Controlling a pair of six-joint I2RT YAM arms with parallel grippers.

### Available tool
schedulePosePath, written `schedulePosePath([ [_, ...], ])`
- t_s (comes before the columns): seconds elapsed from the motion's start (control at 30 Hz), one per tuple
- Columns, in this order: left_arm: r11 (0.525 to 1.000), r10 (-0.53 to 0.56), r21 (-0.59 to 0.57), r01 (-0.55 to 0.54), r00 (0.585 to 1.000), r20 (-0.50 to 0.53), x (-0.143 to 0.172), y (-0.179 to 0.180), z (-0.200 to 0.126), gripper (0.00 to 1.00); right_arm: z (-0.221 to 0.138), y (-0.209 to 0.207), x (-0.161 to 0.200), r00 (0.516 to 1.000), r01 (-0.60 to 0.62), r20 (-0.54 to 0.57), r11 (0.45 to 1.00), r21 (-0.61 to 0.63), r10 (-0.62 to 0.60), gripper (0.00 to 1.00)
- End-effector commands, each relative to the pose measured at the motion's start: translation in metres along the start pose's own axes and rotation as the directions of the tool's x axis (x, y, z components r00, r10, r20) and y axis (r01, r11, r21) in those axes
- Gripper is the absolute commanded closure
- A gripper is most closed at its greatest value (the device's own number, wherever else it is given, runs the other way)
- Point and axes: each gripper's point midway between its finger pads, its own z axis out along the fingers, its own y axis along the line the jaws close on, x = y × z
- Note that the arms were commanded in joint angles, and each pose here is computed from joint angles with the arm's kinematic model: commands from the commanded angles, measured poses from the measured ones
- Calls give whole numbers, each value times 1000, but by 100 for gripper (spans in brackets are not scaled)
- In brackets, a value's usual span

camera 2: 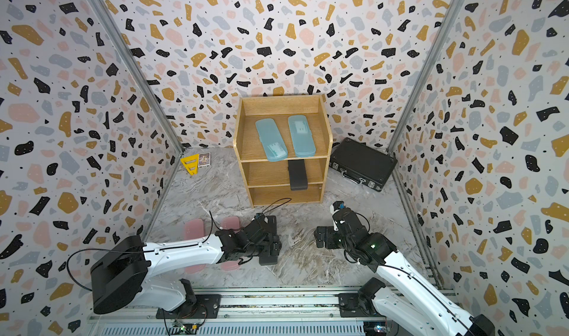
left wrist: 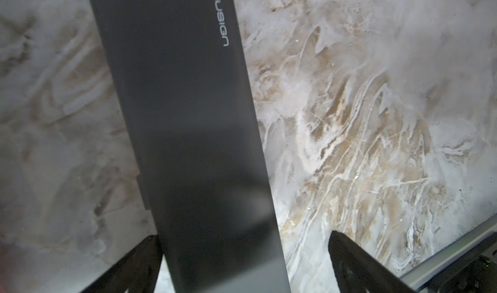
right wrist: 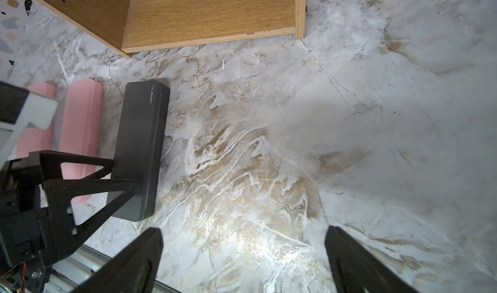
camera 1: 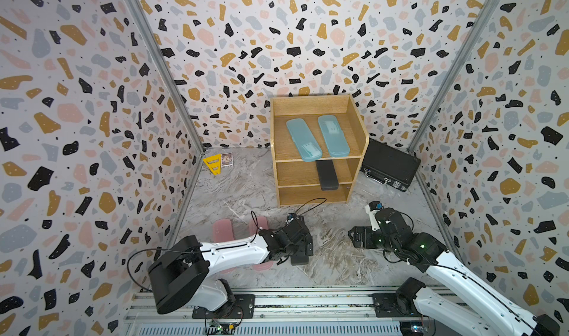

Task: Place the pencil cases on the shelf according to color
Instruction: Pick up the pencil case from the center of the board.

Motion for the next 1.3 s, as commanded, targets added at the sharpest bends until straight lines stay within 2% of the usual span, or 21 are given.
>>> schedulePosePath([
  [0.0,1000,-24,-5,25,995,96,-17,-1,-17,0,-1,-2,5,1000,-17,-14,1000,6,17,0],
  [0.27,986,16,-165,29,964,265,-27,58,-71,0,13,11,16,996,-83,-47,995,-49,81,0],
  [0.47,971,5,-230,65,957,291,-24,93,-84,0,26,39,23,998,-41,-49,997,-61,38,0],
  [0.57,967,-26,-235,102,952,304,-24,104,-87,0,35,55,25,999,-17,-44,999,-37,15,0],
  [0.67,963,-70,-225,145,949,308,-25,115,-88,0,41,51,26,997,-72,-1,994,85,73,0],
  [0.8,964,-126,-188,189,945,303,-28,122,-91,0,57,95,35,999,-37,-9,999,-22,37,0],
  [1.27,944,-191,-205,259,935,300,-23,144,-88,0,90,155,63,988,109,-110,994,2,-108,0],
])
